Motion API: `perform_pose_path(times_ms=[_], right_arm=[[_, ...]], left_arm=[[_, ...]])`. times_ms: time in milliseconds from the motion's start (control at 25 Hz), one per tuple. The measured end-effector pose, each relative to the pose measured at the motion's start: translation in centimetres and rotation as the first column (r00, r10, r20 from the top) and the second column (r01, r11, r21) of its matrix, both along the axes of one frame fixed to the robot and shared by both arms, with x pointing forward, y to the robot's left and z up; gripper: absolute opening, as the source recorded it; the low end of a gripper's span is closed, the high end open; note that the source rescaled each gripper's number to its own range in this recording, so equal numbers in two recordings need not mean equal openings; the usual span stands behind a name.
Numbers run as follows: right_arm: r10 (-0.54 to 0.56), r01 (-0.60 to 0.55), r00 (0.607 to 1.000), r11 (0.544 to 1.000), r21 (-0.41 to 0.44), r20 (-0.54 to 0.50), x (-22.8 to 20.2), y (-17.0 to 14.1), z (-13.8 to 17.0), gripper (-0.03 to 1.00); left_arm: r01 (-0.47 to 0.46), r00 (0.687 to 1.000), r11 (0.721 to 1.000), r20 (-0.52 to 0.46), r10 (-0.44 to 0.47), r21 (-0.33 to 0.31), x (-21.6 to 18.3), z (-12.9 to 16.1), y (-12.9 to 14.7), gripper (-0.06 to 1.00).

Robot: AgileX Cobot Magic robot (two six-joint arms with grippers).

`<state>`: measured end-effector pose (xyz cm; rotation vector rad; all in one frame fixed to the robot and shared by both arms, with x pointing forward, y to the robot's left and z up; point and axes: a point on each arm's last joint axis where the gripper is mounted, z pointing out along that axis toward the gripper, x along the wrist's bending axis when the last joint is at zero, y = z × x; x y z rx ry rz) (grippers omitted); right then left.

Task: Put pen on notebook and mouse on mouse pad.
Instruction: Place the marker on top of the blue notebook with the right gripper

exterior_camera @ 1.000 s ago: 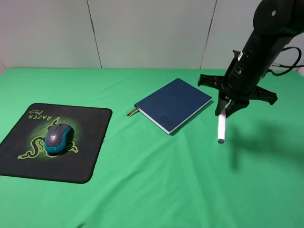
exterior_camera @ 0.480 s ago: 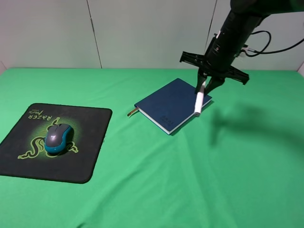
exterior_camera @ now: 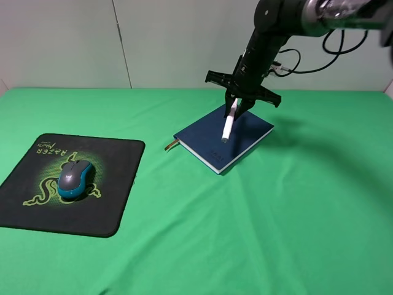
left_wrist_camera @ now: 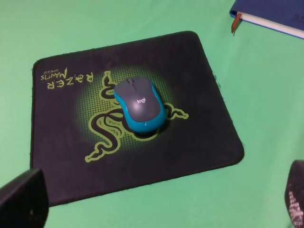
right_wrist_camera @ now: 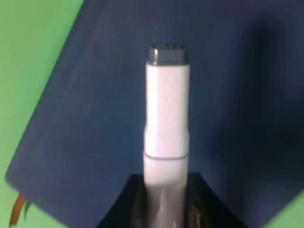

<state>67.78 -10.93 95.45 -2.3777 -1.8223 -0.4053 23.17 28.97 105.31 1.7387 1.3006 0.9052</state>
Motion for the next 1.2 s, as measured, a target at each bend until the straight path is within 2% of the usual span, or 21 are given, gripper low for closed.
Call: perform_pose_path(times_ms=[320, 720, 760, 800, 920, 960, 1000, 1080, 1200], right_arm=[[0.011, -0.013, 0.998, 0.999, -0.037, -0.062, 1.4, 0.5, -3.7, 0.02], [0.027, -0.032, 0.998, 0.995, -0.093, -0.058, 1.5, 0.1, -3.8, 0.02], [0.027, -0.032, 0.998, 0.995, -0.092, -0.059, 1.5, 0.1, -3.8, 0.05], [0.026, -0.032, 0.998, 0.995, -0.090, -0.062, 1.4, 0.1, -3.8, 0.14], [0.044, -0.047, 0.997, 0.997, -0.064, -0.060, 1.4, 0.3, -3.7, 0.71], [0.062, -0.065, 0.996, 0.996, -0.059, -0.056, 1.4, 0.4, -3.7, 0.83], [0.084, -0.087, 0.995, 0.995, -0.053, -0.052, 1.4, 0.5, -3.6, 0.90], [0.109, -0.111, 0.993, 0.993, -0.044, -0.048, 1.4, 0.6, -3.6, 0.96], [0.118, -0.120, 0.992, 0.992, -0.041, -0.047, 1.4, 0.7, -3.5, 0.98]], left_arm=[[0.000, 1.000, 1.000, 0.000, 0.000, 0.000, 0.0, 0.0, 0.0, 1.00], [0.000, 1.000, 1.000, 0.000, 0.000, 0.000, 0.0, 0.0, 0.0, 1.00], [0.000, 1.000, 1.000, 0.000, 0.000, 0.000, 0.0, 0.0, 0.0, 1.00], [0.000, 1.000, 1.000, 0.000, 0.000, 0.000, 0.0, 0.0, 0.0, 1.00], [0.000, 1.000, 1.000, 0.000, 0.000, 0.000, 0.0, 0.0, 0.0, 1.00], [0.000, 1.000, 1.000, 0.000, 0.000, 0.000, 0.0, 0.0, 0.0, 1.00], [0.000, 1.000, 1.000, 0.000, 0.000, 0.000, 0.0, 0.0, 0.0, 1.00], [0.000, 1.000, 1.000, 0.000, 0.000, 0.000, 0.0, 0.0, 0.0, 1.00], [0.000, 1.000, 1.000, 0.000, 0.000, 0.000, 0.0, 0.0, 0.0, 1.00]])
